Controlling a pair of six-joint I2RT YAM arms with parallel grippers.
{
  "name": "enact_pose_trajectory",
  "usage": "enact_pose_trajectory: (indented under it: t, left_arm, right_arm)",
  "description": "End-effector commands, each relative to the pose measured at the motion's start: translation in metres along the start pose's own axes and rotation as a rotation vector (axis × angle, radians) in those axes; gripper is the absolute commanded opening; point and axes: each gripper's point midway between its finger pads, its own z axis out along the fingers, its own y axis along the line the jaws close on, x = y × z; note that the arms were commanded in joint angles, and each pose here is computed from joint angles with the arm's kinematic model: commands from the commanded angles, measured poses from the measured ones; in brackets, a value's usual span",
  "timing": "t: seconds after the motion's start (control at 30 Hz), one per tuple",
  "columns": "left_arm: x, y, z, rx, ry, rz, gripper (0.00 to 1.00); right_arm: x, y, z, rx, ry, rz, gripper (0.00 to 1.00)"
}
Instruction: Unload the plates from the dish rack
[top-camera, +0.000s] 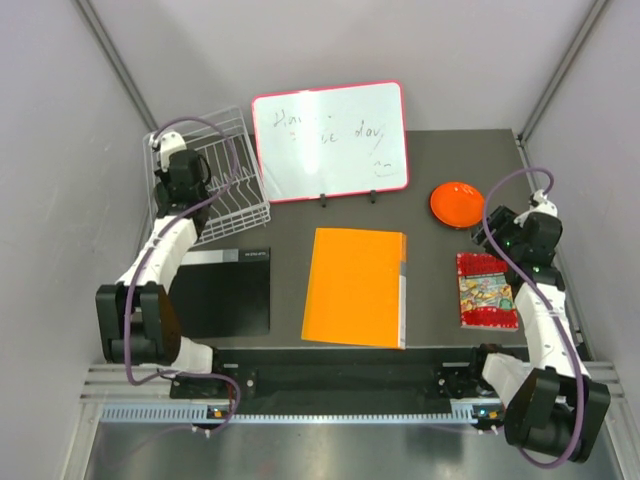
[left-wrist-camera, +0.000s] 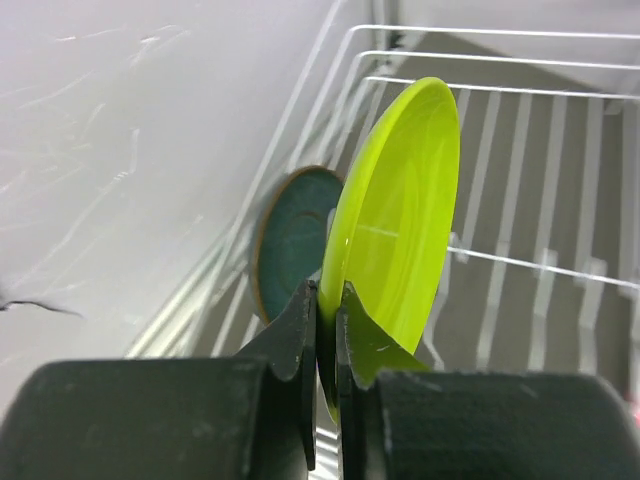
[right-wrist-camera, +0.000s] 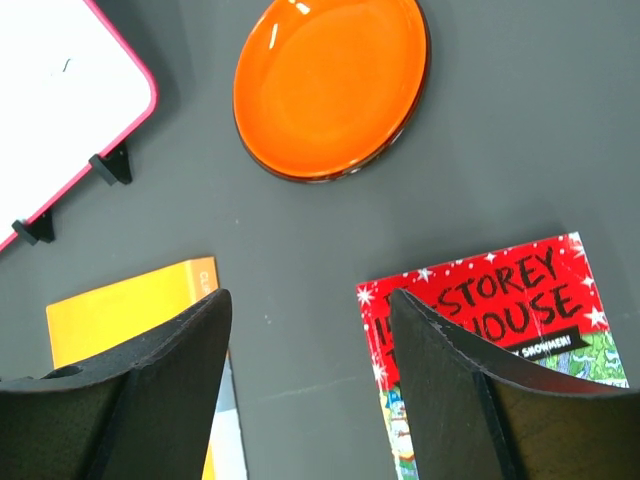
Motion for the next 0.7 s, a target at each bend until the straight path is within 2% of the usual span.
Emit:
enact_pose_trajectory:
  t: [0.0, 0.1, 0.13, 0.23, 0.27, 0.37, 0.5, 0.67]
  left_arm:
    - [-0.048, -0.004, -0.036, 0.083, -0.088, -0.159, 0.00]
    - [-0.061, -0.030, -0.065, 0.297, -0.079, -0.287, 0.00]
    - [-0.062, -0.055, -0.081, 0.452, -0.039, -0.351, 0.00]
    - [-0.067, -0.086, -0.111, 0.661, 0.000, -0.466, 0.00]
    - [-0.065, -0.109, -0.130, 0.792, 0.032, -0.471, 0.00]
    - [-0.047, -0.153, -0.161, 0.948, 0.113, -0.460, 0.00]
    - [-0.026, -0.196, -0.203, 1.093, 0.194, -0.424, 0.00]
    - [0.000, -0.232, -0.251, 1.235, 0.261, -0.396, 0.00]
  right_arm:
    - [-0.018, 0.023, -0.016, -0.073, -0.036, -0.041, 0.66]
    - [-0.018, 0.040, -0.023, -0.151, -0.032, -0.039, 0.66]
    - [-0.018, 0.047, -0.026, -0.180, -0.032, -0.040, 0.66]
    - [-0.016, 0.081, -0.035, -0.313, -0.023, -0.047, 0.67]
    - [-0.016, 0.092, -0.039, -0.351, -0.026, -0.051, 0.67]
    - [-0.014, 0.131, -0.050, -0.470, -0.032, -0.050, 0.69]
    - [-0.001, 0.184, -0.064, -0.632, -0.020, -0.036, 0.70]
    - [0.009, 0.213, -0.067, -0.734, -0.007, -0.008, 0.70]
